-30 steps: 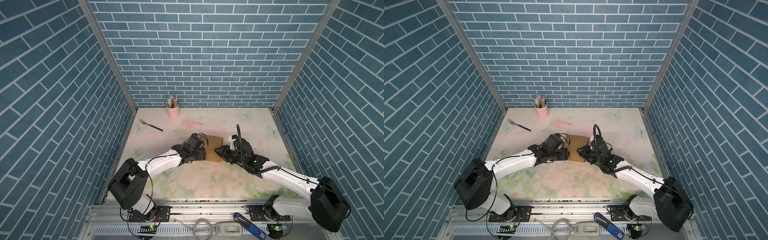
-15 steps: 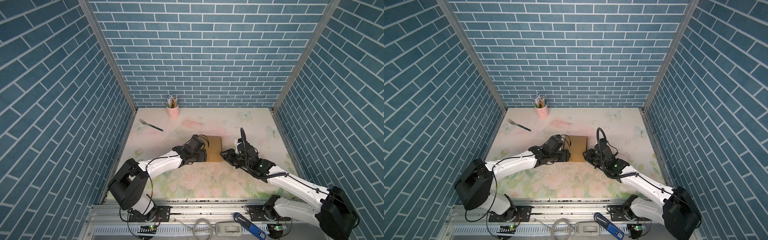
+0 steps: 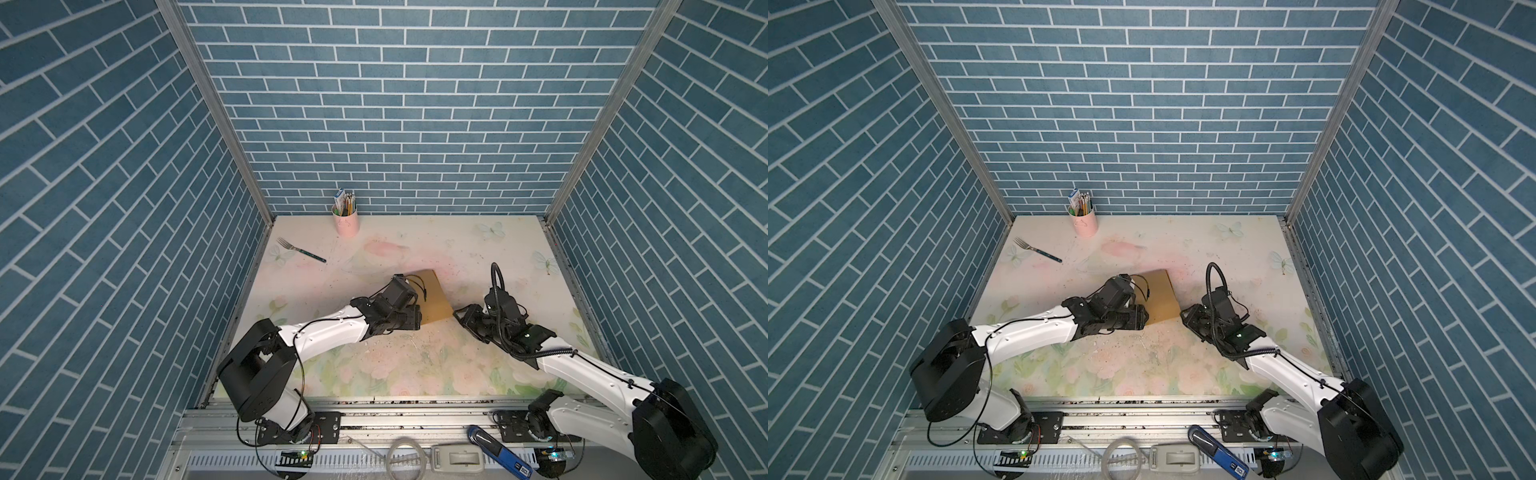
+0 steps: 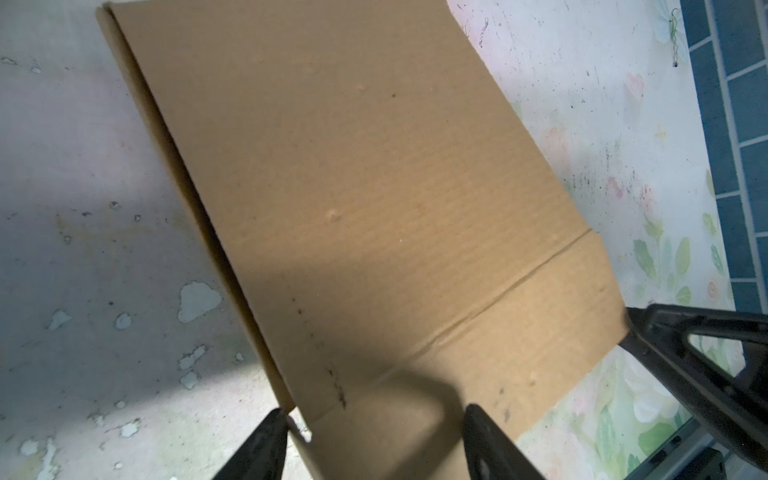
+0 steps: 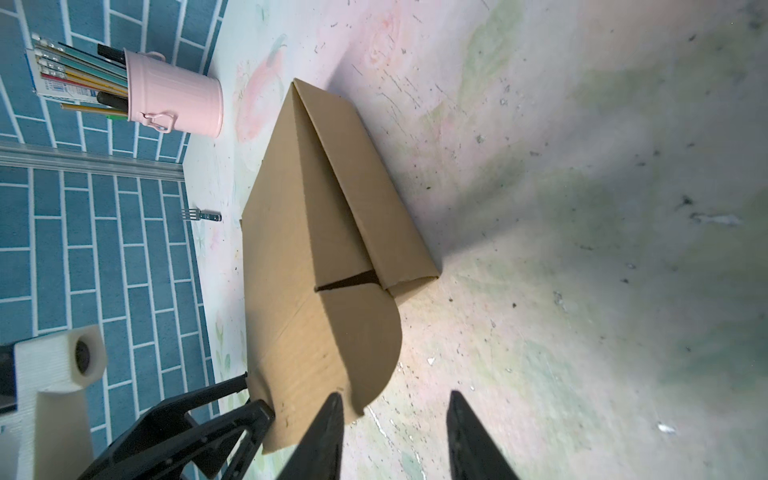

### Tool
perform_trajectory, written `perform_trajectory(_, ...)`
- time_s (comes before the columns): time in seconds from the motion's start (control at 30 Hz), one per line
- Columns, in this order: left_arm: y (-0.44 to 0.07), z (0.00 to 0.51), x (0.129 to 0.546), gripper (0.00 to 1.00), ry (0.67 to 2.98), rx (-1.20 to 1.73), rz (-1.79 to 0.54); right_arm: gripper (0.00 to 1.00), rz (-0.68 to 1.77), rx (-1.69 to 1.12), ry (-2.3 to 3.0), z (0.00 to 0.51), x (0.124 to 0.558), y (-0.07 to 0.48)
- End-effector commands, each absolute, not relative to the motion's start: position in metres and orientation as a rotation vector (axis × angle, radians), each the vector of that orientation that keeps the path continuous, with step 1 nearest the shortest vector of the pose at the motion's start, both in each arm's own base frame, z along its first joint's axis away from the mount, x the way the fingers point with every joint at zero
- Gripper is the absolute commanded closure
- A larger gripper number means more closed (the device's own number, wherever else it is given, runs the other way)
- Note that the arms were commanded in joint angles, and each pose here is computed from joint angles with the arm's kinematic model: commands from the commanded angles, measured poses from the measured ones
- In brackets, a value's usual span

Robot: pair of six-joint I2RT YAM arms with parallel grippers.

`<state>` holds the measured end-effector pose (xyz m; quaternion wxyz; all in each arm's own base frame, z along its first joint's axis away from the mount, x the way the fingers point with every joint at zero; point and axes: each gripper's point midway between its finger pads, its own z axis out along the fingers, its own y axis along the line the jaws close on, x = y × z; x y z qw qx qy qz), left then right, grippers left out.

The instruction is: Fold the paper box

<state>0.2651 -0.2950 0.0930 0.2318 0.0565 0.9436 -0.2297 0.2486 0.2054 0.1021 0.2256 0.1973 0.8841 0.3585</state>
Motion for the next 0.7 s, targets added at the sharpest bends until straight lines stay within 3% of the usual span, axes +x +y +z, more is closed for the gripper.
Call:
perform_trajectory(0.0,-0.298,0.093,0.264,0.32,2.590,0.160,-0.642,0.52,1.064,0.545,2.408,0.106,0.254,0.214)
perform_trajectory(0.67,-0.298,0.087,0.264,0.31,2.602,0.166,-0.621,0.50,1.294,0.566,2.242,0.157,0.274,0.239)
